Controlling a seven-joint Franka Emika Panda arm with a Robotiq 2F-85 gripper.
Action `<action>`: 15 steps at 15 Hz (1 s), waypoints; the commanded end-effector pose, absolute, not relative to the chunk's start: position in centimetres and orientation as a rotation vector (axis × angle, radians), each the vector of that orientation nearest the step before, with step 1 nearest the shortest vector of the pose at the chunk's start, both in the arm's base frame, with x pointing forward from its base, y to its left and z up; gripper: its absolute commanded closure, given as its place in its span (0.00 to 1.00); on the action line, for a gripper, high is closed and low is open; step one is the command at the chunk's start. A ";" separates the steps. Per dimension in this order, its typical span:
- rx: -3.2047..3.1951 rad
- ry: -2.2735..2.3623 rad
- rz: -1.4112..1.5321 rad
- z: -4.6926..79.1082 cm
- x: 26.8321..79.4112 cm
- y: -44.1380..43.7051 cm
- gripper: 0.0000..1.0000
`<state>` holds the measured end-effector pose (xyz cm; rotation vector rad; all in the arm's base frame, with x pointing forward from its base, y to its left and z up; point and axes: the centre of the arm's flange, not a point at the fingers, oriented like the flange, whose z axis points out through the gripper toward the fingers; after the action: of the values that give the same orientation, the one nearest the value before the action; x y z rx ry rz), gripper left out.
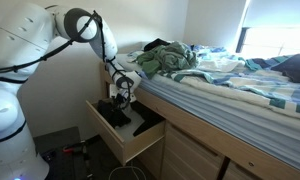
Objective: Open the drawer on the left
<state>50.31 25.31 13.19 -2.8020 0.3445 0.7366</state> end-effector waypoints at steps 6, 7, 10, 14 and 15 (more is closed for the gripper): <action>-2.762 0.297 0.605 13.0 51.1 25.6 0.99; -2.762 0.296 0.605 12.9 51.1 25.6 0.99; -2.776 0.280 0.602 12.9 50.8 25.7 1.00; -2.823 0.183 0.567 12.9 48.5 25.2 1.00; -2.834 0.157 0.556 12.6 48.0 25.0 1.00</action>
<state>50.22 25.64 12.22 -2.8025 0.2334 0.6050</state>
